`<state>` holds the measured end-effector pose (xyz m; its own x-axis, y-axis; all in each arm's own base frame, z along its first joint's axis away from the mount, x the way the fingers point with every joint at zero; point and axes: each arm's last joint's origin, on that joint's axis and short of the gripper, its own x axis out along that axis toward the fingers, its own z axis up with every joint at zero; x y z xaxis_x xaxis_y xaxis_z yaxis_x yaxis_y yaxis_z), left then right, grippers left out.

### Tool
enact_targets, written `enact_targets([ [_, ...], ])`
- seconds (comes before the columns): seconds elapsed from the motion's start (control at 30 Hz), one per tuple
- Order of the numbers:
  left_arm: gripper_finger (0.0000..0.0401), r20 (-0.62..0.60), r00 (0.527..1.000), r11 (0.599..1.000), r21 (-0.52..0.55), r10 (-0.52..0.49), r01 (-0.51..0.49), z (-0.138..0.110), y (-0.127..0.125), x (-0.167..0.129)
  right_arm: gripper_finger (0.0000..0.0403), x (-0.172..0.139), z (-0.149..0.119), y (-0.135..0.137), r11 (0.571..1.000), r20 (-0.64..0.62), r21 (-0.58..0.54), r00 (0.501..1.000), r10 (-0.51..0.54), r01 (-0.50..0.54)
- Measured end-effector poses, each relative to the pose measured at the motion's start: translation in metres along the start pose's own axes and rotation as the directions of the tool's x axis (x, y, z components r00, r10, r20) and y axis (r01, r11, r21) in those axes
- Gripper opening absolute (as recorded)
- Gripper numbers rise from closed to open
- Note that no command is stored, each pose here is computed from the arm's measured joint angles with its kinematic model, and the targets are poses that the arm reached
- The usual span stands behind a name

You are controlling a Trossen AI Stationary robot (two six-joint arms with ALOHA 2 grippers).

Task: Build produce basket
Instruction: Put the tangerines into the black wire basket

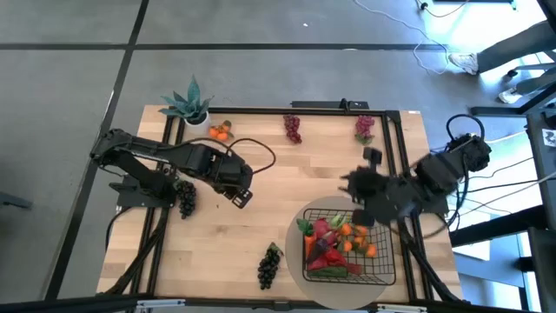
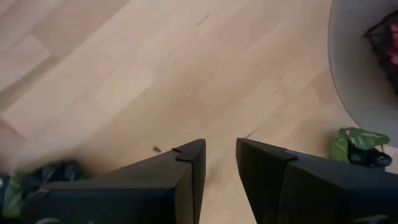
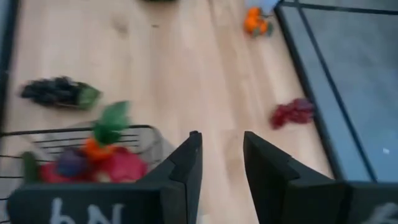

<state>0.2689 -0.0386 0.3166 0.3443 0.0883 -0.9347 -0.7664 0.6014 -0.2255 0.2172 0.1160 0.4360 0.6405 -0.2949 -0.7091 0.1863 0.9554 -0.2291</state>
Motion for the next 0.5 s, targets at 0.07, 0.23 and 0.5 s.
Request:
enact_targets([
  [0.07,0.0078,0.021,1.000,1.000,0.002,-0.001,0.001,0.007,0.003,0.002,0.0103,0.006,0.003,-0.015,0.999,-0.028,0.034,0.999,-0.026,0.027],
  [0.23,0.0078,0.094,0.993,0.996,-0.062,0.076,-0.070,0.037,0.024,0.007,0.0103,0.016,0.006,-0.049,0.995,-0.112,0.094,0.994,-0.005,0.016],
  [0.5,0.0078,0.115,0.972,0.959,-0.223,0.205,-0.176,0.095,0.083,0.014,0.0103,0.034,0.015,-0.086,0.996,-0.145,0.086,0.989,0.024,-0.011],
])
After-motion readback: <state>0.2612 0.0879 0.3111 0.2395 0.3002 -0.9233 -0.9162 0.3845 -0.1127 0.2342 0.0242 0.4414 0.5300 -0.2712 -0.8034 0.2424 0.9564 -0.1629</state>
